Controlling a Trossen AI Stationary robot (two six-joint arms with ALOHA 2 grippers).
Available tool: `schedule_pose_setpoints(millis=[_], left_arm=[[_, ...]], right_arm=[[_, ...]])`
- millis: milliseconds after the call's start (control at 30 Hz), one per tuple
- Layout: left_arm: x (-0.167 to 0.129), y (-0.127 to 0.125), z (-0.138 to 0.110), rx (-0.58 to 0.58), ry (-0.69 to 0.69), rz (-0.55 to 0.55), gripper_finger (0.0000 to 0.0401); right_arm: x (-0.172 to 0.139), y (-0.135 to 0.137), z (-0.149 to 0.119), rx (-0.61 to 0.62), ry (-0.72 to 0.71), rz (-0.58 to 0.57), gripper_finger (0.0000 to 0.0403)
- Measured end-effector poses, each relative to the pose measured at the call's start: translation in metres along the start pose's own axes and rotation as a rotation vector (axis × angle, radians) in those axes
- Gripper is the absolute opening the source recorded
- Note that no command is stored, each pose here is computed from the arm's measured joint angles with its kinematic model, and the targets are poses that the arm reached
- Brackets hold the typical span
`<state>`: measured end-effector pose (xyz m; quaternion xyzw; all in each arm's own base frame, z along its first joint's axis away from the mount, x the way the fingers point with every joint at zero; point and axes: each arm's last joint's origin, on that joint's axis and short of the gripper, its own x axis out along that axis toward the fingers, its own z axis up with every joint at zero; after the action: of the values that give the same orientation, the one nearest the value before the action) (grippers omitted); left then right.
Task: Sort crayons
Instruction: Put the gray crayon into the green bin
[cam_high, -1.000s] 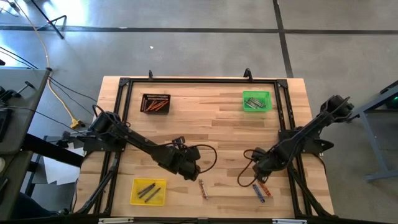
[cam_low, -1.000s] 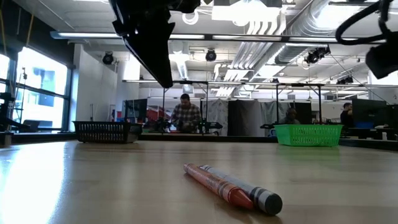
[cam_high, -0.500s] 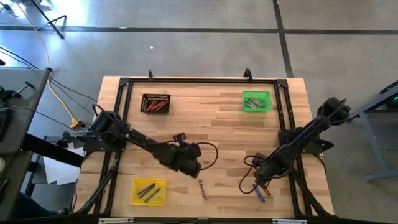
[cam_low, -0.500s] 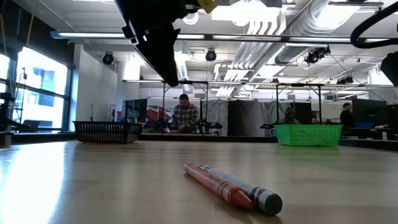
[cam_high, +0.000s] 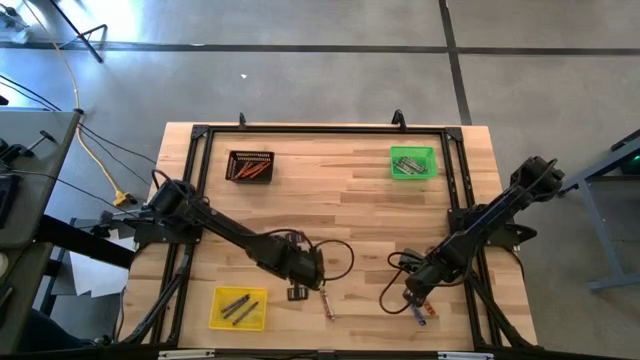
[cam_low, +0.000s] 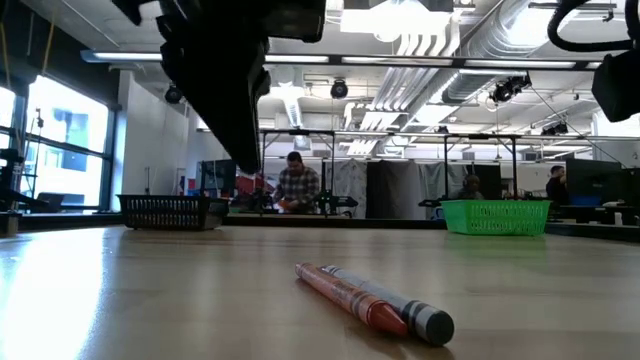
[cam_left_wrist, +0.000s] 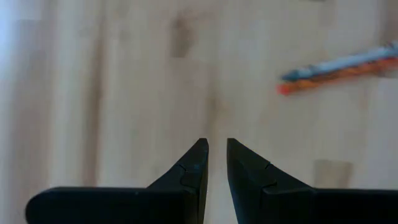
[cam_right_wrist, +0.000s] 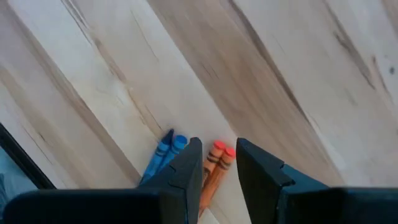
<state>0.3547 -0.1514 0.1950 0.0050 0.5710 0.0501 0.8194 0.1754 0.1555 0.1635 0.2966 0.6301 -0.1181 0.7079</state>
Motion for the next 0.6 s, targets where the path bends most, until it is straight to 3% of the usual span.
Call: schedule_pose_setpoints(millis=[100,600], left_arm=[[0.0019,-0.0015,-0.0007,0.042,0.001,-0.033,0.0044],[0.0016,-0.0028,0.0058,0.020,-0.058,-0.054,0.0044]], right_arm=[[0.0000,0.0007,0.0006,-0.014,-0.013,0.005,0.0094],[-0.0002,-0.0009,0.0062,-0.096,-0.020,0.002,0.0094]])
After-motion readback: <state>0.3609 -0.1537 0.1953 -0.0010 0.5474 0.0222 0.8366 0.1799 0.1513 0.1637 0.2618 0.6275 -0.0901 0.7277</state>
